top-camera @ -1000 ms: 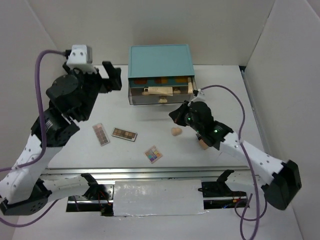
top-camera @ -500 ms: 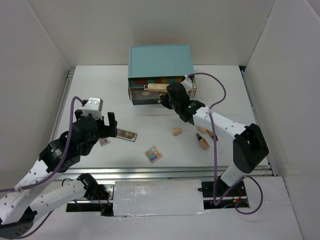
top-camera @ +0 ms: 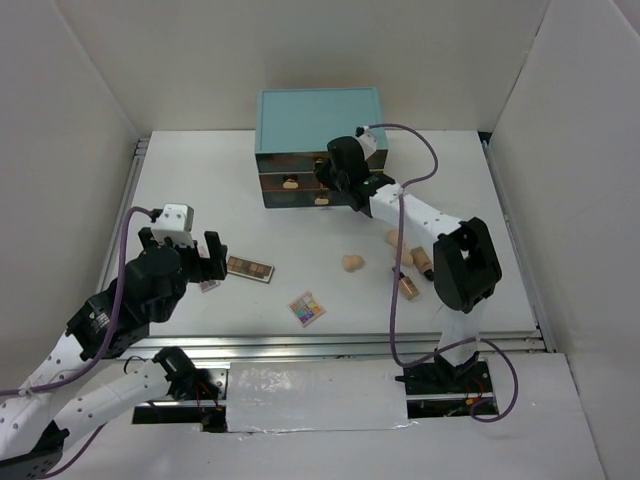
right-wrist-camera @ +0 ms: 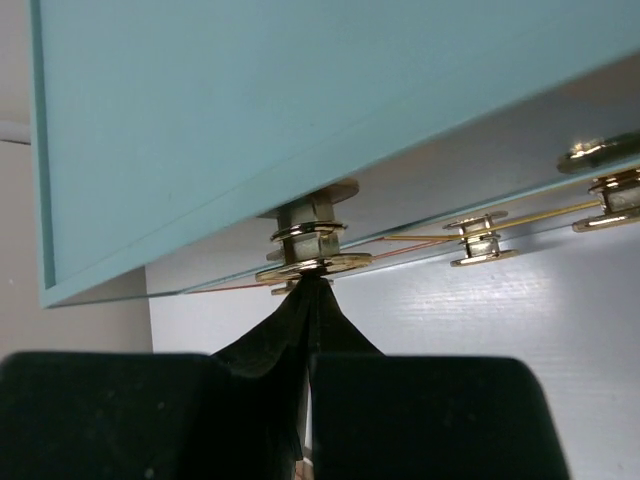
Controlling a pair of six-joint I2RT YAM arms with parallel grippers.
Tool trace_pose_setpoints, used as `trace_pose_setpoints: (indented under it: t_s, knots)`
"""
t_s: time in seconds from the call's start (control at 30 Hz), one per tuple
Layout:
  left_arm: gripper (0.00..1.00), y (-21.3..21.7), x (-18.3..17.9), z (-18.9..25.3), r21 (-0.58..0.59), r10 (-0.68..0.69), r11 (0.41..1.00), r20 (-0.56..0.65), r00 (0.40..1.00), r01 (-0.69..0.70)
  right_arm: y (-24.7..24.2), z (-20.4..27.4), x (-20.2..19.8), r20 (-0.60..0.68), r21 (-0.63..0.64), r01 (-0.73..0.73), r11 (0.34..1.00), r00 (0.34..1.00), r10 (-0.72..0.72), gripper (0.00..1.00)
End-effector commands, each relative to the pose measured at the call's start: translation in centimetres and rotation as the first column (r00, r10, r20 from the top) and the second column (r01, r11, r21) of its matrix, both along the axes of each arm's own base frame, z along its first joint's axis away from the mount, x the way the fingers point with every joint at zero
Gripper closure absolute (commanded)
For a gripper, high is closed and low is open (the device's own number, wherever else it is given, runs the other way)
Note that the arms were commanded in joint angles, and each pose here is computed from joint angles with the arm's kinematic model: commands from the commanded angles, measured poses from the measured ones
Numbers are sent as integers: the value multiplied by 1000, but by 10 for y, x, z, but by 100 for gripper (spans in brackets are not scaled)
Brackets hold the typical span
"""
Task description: Organize the makeup
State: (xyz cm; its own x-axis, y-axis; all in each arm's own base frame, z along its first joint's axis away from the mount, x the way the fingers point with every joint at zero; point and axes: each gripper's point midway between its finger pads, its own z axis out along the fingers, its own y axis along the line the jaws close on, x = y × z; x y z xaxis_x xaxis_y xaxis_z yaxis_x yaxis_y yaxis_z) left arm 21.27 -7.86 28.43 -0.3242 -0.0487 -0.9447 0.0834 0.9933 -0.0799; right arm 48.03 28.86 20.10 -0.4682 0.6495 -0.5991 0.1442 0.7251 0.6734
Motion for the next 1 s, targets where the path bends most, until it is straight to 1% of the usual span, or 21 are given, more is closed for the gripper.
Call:
trace_pose_setpoints:
  t_s: [0.0,0.07,0.23,0.3,0.33,0.37,0.4,0.43,0.47,0.5,0.53,0.57,0.6,0.63,0.67,0.7,0.73,0.8,0.87,0.9,0.97]
  knots:
    - [1,3,3,8,-19,25,1000,41,999,-24,7,2,28,36,0,15,1000,999,-15,100]
    - [1,3,3,8,-15,26,1000,42,999,-26,10,9,37,54,17,8,1000,999,-9,100]
    - [1,2,5,4,4,25,1000,26,999,-25,10,7,50,35,38,-6,999,999,4,100]
    - [1,1,5,4,2,24,1000,27,999,-24,8,13,43,41,47,-12,999,999,10,100]
    - [1,2,4,5,-2,24,1000,31,999,-24,2,-5,33,9,30,-12,999,1000,12,99]
    - [1,1,4,5,-4,19,1000,32,999,-19,-2,13,27,50,57,-10,998,999,8,94]
    - [1,1,4,5,-6,18,1000,33,999,-18,-7,13,20,52,62,-8,998,999,5,86]
    - [1,0,3,6,-12,9,1000,37,999,-9,-18,-16,5,-1,37,0,999,1000,0,83]
    - [1,-1,3,6,-14,5,1000,37,999,-4,-22,7,-1,64,77,0,997,998,-5,79]
    - [1,-1,3,6,-15,3,1000,37,999,-3,-33,-25,-19,15,58,7,998,1000,-8,68]
    - [1,-2,3,6,-15,-1,1000,37,999,2,-43,-11,-24,55,87,7,996,998,-11,59]
    - [1,-3,3,6,-17,-6,1000,38,999,6,-46,-5,-25,112,127,-7,992,994,-7,45]
    - [1,-3,2,5,-14,-7,1000,34,999,8,-57,-32,-38,79,125,-11,992,997,1,22]
    - [1,-5,2,5,-14,-15,1000,33,999,15,-65,-27,-39,106,166,-47,985,994,30,17]
    - [1,-5,2,5,-14,-15,1000,32,999,15,-65,-14,-38,179,218,-87,972,983,48,10]
    - [1,-6,2,4,-12,-18,1000,29,999,18,-69,-28,-46,178,233,-122,965,981,81,9]
    - [1,-7,2,4,-11,-21,1000,30,999,22,-69,-15,-44,258,269,-211,940,956,141,9]
    - [0,-9,1,5,-14,-38,999,35,999,38,-68,-16,-44,296,277,-270,922,937,185,9]
    - [1,-13,1,5,-19,-61,998,39,997,62,-71,-17,-34,307,278,-294,914,929,206,9]
    - [1,-13,-1,6,-22,-68,997,45,997,69,-72,-27,-29,284,276,-288,917,936,208,9]
    - [1,-13,-2,7,-28,-75,997,53,996,76,-75,-23,-19,299,276,-292,916,931,207,9]
